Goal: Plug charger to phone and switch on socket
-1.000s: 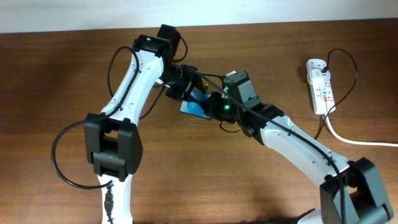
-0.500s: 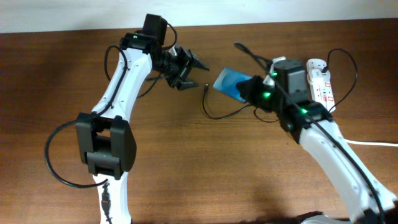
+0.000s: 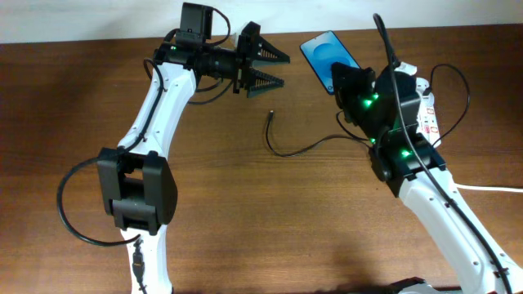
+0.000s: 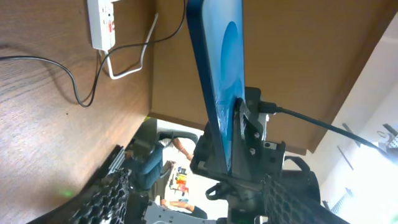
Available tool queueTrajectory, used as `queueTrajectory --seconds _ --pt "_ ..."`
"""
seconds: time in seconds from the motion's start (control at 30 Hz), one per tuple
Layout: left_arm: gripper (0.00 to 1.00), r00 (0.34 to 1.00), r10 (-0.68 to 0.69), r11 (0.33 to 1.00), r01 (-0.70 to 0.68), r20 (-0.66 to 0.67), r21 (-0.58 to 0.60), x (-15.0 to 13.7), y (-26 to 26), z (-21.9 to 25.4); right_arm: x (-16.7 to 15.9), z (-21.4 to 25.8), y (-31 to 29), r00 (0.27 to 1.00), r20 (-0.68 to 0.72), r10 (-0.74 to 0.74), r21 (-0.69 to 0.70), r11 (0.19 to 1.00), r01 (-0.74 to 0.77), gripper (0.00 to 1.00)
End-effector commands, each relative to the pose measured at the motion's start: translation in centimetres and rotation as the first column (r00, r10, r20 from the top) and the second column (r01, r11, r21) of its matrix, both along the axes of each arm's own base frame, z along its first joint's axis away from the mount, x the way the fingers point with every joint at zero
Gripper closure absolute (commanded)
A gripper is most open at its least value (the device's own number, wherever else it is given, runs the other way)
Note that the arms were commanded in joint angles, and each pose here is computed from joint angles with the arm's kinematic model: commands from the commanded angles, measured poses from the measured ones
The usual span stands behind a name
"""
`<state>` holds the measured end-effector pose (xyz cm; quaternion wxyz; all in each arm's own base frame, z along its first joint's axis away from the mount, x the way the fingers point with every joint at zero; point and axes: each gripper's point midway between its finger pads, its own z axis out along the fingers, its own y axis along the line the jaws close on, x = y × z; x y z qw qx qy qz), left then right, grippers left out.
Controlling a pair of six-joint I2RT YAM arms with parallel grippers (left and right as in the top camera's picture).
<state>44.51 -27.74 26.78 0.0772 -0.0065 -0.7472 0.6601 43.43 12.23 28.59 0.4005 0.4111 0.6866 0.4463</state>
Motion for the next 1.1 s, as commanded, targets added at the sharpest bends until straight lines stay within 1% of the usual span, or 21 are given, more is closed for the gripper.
queueTrajectory --seconds 0.0,0.07,0.13,0.27,0.6,0.77,0.93,1.07 --pt "0.27 1.0 -0.017 0.999 0.017 0.016 -0.032 -0.3 0.3 1.3 0.9 0.9 1.3 0.999 0.007 -0.052 0.136 0.989 0.05 0.96" --pt "0.29 0.999 -0.03 0.998 0.032 0.033 -0.057 -0.2 0.2 2.1 1.6 1.1 3.1 0.999 0.041 -0.025 0.169 0.985 0.018 0.96" --pt "0.3 0.999 -0.028 0.997 0.031 0.045 -0.065 0.2 0.1 2.6 1.6 0.7 4.5 0.999 0.035 -0.009 0.202 0.979 0.002 0.96" --pt "0.32 0.998 -0.023 0.997 0.027 0.061 -0.07 0.6 0.1 3.0 1.6 0.4 4.8 0.999 0.029 -0.045 0.196 0.98 0.038 0.96" --pt "0.44 0.996 0.071 0.997 -0.072 0.057 0.001 2.2 0.0 1.8 0.8 0.2 6.9 1.0 0.008 -0.01 0.243 0.97 0.007 0.96" --pt "0.48 0.99 0.122 0.991 -0.125 0.069 0.037 3.2 0.0 1.2 0.3 0.2 8.0 1.0 0.007 0.015 0.242 0.97 -0.016 0.96" --pt "0.5 0.987 0.145 0.987 -0.149 0.075 0.054 3.6 0.1 0.9 0.3 0.2 8.0 1.0 0.006 0.015 0.241 0.97 -0.016 0.96" --pt "0.61 0.987 0.147 0.987 -0.151 0.057 0.055 3.6 0.1 0.9 0.3 -0.1 8.0 1.0 -0.004 0.015 0.236 0.972 -0.014 0.96"
